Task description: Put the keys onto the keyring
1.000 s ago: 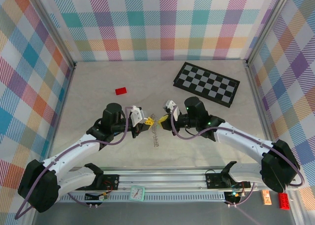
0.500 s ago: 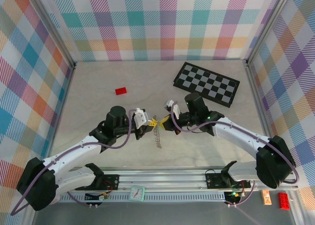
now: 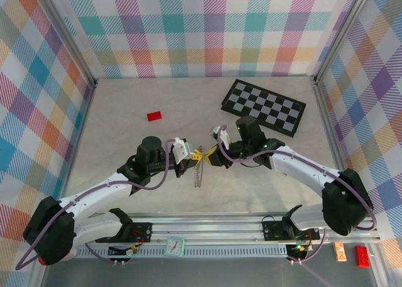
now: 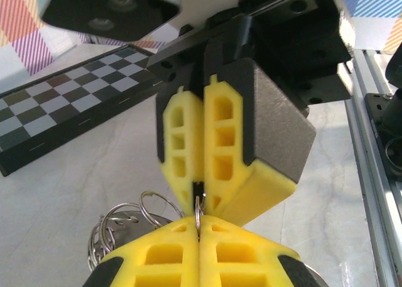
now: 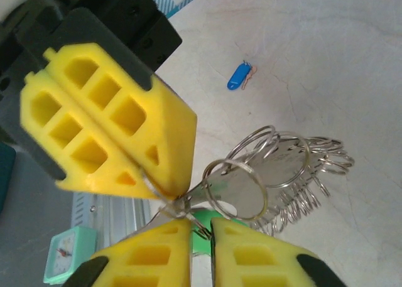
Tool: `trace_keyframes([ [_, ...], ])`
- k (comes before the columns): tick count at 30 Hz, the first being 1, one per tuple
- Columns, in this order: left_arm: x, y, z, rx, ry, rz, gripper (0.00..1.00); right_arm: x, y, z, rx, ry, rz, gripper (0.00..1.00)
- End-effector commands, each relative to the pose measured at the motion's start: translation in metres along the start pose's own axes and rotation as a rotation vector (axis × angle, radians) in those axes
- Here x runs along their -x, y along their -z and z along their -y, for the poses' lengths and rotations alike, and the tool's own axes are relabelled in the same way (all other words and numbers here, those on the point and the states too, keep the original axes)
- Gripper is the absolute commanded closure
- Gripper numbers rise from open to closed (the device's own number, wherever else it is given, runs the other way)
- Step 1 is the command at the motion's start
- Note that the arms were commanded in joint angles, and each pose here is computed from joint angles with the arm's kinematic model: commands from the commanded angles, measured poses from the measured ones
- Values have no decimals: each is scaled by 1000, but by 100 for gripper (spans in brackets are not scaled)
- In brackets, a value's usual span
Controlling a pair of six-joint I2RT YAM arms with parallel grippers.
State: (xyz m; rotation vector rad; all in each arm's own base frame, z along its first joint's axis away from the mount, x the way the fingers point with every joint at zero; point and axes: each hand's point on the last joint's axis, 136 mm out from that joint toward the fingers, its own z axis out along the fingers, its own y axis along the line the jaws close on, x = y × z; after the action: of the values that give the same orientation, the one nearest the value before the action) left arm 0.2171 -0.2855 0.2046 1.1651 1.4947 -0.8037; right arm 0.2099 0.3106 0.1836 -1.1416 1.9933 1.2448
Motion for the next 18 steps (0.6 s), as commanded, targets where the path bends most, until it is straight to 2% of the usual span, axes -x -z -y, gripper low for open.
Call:
trace_keyframes([
  [1, 31, -1, 8, -31, -45, 130, 100, 13, 6, -8, -3, 81, 39, 76],
  [6, 28, -5, 11, -57, -24, 140, 100, 23, 34, -7, -175, 312, 128, 64],
  [9, 25, -8, 13, -79, -12, 148, 100, 23, 45, -10, -226, 408, 140, 61],
  [14, 26, -10, 17, -106, -8, 164, 100, 25, 50, -28, -168, 511, 163, 63],
  [18, 27, -8, 21, -125, -9, 166, 100, 27, 46, -32, -130, 507, 165, 66],
])
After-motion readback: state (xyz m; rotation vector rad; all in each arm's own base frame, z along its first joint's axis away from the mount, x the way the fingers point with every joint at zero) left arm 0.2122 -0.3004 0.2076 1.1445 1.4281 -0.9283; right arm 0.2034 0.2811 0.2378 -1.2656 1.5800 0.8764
